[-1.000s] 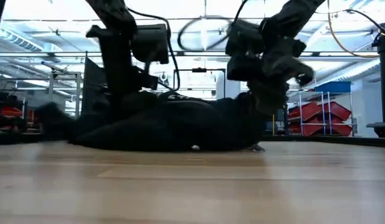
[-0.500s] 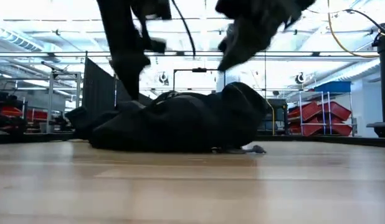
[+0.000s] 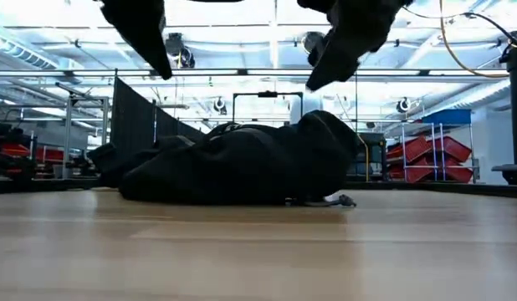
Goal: Unpack backpack
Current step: Prepare the black backpack
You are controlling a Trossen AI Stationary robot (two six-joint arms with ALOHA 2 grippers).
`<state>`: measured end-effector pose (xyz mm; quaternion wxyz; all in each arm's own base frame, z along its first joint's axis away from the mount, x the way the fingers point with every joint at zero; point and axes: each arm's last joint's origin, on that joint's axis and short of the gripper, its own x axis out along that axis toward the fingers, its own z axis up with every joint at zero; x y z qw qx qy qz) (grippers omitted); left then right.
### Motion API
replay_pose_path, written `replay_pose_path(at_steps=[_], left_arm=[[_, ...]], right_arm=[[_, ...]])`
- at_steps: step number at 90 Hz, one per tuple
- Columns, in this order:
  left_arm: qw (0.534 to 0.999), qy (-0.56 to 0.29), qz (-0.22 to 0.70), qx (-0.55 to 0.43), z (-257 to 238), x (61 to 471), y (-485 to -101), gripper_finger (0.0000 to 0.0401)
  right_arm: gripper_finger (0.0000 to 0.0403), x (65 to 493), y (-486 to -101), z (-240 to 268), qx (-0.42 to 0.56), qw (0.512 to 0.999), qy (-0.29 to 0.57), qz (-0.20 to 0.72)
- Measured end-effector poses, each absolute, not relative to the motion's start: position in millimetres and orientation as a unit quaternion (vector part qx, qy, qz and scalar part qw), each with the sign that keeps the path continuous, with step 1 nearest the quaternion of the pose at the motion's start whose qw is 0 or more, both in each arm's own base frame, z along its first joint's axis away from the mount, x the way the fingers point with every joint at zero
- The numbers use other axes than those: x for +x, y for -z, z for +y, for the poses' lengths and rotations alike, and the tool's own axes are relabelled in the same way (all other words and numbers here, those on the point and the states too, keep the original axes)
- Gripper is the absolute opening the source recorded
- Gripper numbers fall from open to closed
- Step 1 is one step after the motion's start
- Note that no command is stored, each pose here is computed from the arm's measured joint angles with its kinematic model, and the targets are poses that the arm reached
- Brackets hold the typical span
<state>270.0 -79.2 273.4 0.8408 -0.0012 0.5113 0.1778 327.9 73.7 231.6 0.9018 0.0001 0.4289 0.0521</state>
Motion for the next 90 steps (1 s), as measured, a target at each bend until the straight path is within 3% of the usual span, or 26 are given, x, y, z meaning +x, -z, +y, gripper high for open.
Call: replay_pose_path(at_steps=[22, 44, 54, 68, 90], left_arm=[[0.841, -0.172, 0.513, 0.003, -82.7, 268.6, -273.3, 0.0], [0.843, -0.168, 0.512, 0.004, -85.1, 268.1, -273.4, 0.0], [0.842, -0.168, 0.512, 0.004, -85.0, 268.1, -273.4, 0.0], [0.843, -0.168, 0.511, 0.003, -85.1, 268.3, -273.5, 0.0], [0.845, -0.166, 0.508, 0.0, -86.0, 268.8, -273.7, 0.0]], right_arm=[[0.0204, 345.4, -194.3, 83.1, -0.094, 0.893, 0.013, 0.439], [0.0215, 356.4, -153.7, 80.4, -0.125, 0.868, 0.074, 0.475], [0.0169, 357.5, -148.1, 73.4, -0.129, 0.859, 0.11, 0.483], [0.0023, 363.6, -177.8, 76.2, -0.142, 0.858, 0.076, 0.488], [0.0001, 386.8, -256.9, 62.4, -0.086, 0.883, 0.014, 0.461]])
